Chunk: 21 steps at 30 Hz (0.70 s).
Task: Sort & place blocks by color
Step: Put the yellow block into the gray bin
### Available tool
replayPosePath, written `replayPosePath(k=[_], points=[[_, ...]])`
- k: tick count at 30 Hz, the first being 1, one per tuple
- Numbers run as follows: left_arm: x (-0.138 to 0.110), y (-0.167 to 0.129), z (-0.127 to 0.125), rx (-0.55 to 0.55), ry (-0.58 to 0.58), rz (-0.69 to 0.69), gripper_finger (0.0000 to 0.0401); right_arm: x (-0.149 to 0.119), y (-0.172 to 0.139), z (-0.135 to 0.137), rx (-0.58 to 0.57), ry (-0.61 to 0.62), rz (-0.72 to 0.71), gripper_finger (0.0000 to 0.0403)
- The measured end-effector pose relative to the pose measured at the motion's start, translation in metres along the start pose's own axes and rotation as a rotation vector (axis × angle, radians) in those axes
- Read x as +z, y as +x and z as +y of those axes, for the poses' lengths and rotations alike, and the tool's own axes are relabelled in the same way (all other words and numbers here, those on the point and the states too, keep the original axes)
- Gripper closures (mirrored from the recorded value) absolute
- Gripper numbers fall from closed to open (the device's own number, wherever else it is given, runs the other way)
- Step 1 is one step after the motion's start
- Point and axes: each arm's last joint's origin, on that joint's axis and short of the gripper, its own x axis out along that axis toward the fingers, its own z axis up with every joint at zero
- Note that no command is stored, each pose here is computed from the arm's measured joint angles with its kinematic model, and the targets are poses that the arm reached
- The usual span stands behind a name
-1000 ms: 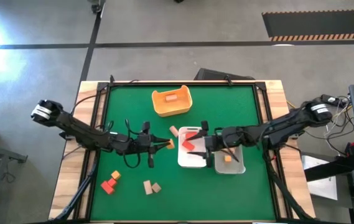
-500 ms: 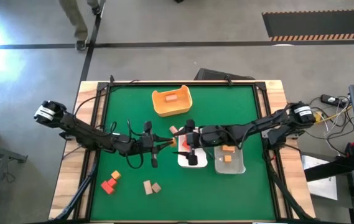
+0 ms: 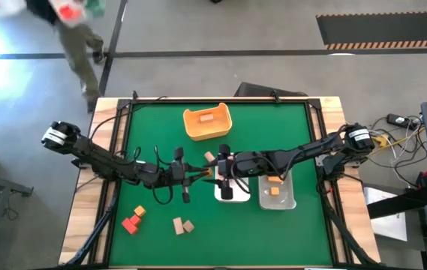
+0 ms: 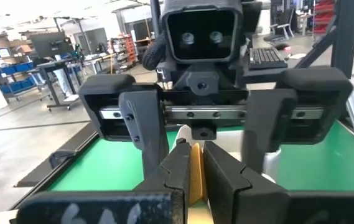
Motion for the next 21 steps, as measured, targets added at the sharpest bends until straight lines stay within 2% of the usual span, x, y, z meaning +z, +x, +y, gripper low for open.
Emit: replayPosePath(k=[6, 21], points=[[-0.0016, -0.0006, -0.0005, -0.013, 0.005, 0.005, 0.0386, -0.0011, 0.0004, -0.0002, -0.003, -0.005, 0.008, 0.0282], [-0.0019, -0.0006, -0.0005, -0.016, 0.005, 0.007, 0.0386, -0.0011, 0.0004, 0.0000, 0.001, -0.013, 0.008, 0.0281]])
